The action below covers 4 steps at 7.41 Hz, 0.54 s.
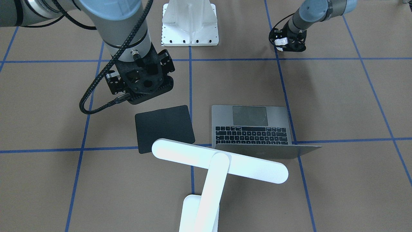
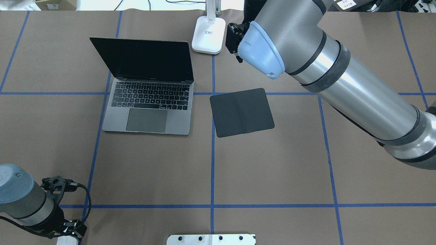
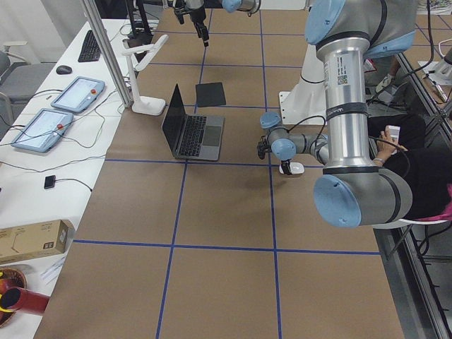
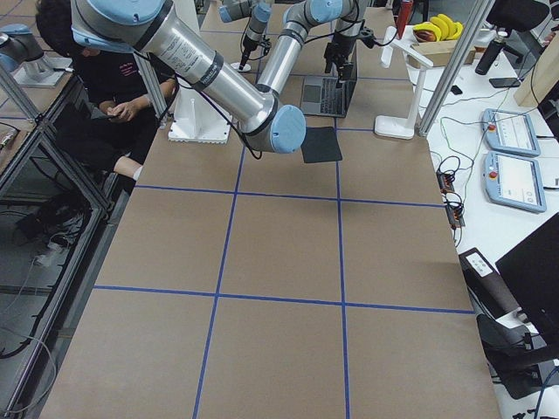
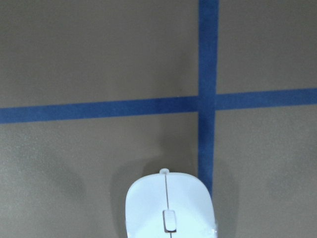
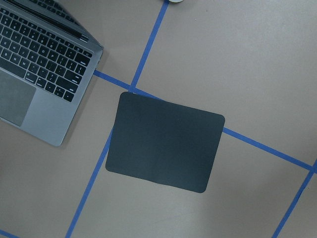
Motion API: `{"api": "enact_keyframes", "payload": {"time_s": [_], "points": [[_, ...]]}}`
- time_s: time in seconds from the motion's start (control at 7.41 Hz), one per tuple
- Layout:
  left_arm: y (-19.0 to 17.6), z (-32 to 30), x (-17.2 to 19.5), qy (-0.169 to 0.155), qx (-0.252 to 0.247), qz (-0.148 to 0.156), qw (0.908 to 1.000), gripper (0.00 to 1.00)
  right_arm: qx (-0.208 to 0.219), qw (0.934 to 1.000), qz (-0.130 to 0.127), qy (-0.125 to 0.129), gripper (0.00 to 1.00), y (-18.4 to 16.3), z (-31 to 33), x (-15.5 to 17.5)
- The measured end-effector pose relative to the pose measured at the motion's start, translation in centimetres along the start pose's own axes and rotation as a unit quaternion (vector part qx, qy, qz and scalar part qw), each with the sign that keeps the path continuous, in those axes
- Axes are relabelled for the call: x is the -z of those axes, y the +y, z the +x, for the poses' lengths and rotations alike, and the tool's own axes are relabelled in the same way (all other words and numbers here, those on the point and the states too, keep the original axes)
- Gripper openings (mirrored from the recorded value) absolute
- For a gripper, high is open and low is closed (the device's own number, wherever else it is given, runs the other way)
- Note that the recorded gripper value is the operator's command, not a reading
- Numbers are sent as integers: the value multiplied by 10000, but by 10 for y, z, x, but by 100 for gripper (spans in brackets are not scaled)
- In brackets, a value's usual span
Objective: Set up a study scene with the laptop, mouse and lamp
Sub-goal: 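Lower the left gripper onto the white mouse and grasp it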
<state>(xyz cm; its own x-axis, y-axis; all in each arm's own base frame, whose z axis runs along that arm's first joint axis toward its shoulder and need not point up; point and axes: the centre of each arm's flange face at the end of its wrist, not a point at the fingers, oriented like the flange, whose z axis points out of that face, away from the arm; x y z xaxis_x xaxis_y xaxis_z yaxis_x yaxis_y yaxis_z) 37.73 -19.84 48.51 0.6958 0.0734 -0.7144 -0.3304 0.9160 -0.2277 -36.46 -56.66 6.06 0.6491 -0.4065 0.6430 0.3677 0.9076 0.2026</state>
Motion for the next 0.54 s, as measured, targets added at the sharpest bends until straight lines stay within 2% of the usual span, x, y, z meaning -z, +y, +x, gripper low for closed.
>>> {"api": "enact_keyframes", "payload": {"time_s": [0.13,0.27,0.54], "points": [[-1,0,-3,26,-12,-27,10000,75,6,10000,8,21,100,0,-1,0],[-1,1,-3,50,-20,-47,10000,69,15,10000,17,38,100,0,-1,0],[0,3,-2,91,-34,-96,9999,69,27,10000,21,46,100,0,-2,0]]}}
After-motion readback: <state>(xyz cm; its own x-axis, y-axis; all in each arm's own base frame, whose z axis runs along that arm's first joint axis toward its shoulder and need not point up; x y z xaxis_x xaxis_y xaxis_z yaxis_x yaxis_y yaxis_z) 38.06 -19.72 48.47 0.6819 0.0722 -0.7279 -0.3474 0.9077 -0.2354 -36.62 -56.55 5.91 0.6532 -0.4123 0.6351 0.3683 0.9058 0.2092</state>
